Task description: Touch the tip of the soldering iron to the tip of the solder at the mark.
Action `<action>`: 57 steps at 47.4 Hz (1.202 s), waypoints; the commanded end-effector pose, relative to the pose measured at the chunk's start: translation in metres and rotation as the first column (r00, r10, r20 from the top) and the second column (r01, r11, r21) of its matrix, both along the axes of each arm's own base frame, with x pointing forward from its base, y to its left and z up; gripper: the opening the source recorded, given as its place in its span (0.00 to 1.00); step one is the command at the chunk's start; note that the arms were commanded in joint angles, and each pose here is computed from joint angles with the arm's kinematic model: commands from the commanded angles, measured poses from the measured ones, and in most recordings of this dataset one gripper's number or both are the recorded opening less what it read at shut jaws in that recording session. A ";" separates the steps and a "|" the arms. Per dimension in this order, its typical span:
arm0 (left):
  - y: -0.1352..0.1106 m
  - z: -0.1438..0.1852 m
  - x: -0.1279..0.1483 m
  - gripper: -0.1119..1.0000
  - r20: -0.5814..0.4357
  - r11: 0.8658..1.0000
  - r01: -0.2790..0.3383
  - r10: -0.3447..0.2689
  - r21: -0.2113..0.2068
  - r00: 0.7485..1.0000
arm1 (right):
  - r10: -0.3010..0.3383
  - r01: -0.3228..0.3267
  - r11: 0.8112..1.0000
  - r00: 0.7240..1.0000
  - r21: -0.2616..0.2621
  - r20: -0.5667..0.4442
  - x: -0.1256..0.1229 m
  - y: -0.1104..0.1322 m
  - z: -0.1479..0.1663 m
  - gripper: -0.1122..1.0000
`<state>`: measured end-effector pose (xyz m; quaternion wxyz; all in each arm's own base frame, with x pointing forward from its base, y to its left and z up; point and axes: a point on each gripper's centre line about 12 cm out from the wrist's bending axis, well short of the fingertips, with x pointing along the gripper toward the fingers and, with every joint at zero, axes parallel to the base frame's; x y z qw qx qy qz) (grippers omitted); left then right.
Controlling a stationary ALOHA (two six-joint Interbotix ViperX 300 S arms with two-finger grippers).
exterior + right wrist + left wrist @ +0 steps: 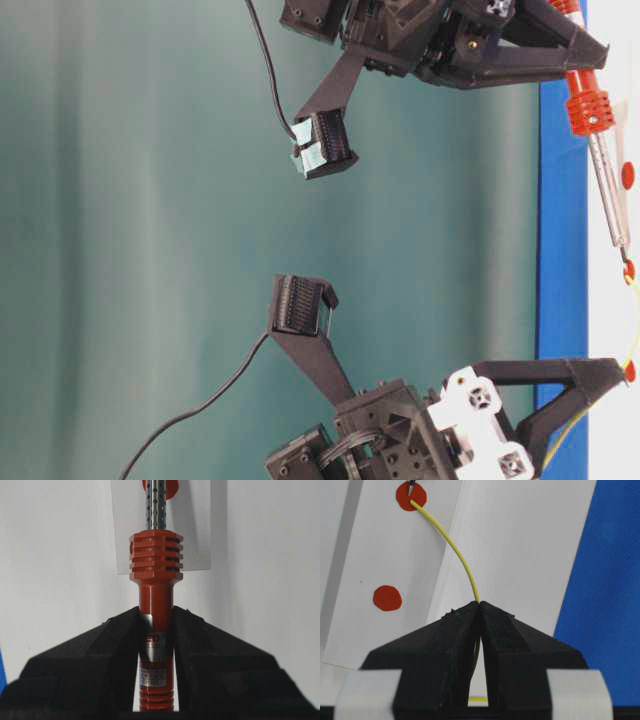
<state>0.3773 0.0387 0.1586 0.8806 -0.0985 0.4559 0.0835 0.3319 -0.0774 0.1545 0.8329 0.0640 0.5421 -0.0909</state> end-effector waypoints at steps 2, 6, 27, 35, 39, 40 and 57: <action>0.001 0.013 0.007 0.11 0.041 1.000 0.002 -0.002 0.007 0.999 | 0.004 -0.004 1.000 0.999 -0.010 0.037 0.007 0.000 0.011 0.16; 0.001 0.013 0.007 0.11 0.041 1.000 0.002 -0.003 0.009 0.999 | 0.004 -0.004 1.000 0.999 -0.010 0.037 0.007 0.000 0.011 0.16; 0.001 0.013 0.007 0.11 0.038 1.000 0.002 -0.003 0.008 0.999 | 0.004 -0.004 1.000 0.999 -0.010 0.037 0.007 0.000 0.011 0.16; 0.001 0.013 0.008 0.11 0.039 1.000 0.003 -0.003 0.008 0.999 | 0.004 -0.004 1.000 0.999 -0.010 0.037 0.007 0.000 0.011 0.16; 0.002 0.013 0.008 0.11 0.039 1.000 0.004 -0.004 0.009 0.999 | 0.003 -0.002 1.000 0.999 -0.010 0.037 0.007 -0.001 0.011 0.16; 0.002 0.013 0.008 0.11 0.041 1.000 0.004 -0.004 0.010 0.999 | 0.003 -0.002 1.000 0.999 -0.010 0.037 0.007 -0.001 0.011 0.16; -0.001 0.036 -0.006 0.11 0.078 1.000 -0.001 0.000 0.008 0.997 | 0.004 -0.004 1.000 0.999 -0.010 0.039 0.007 0.000 0.011 0.16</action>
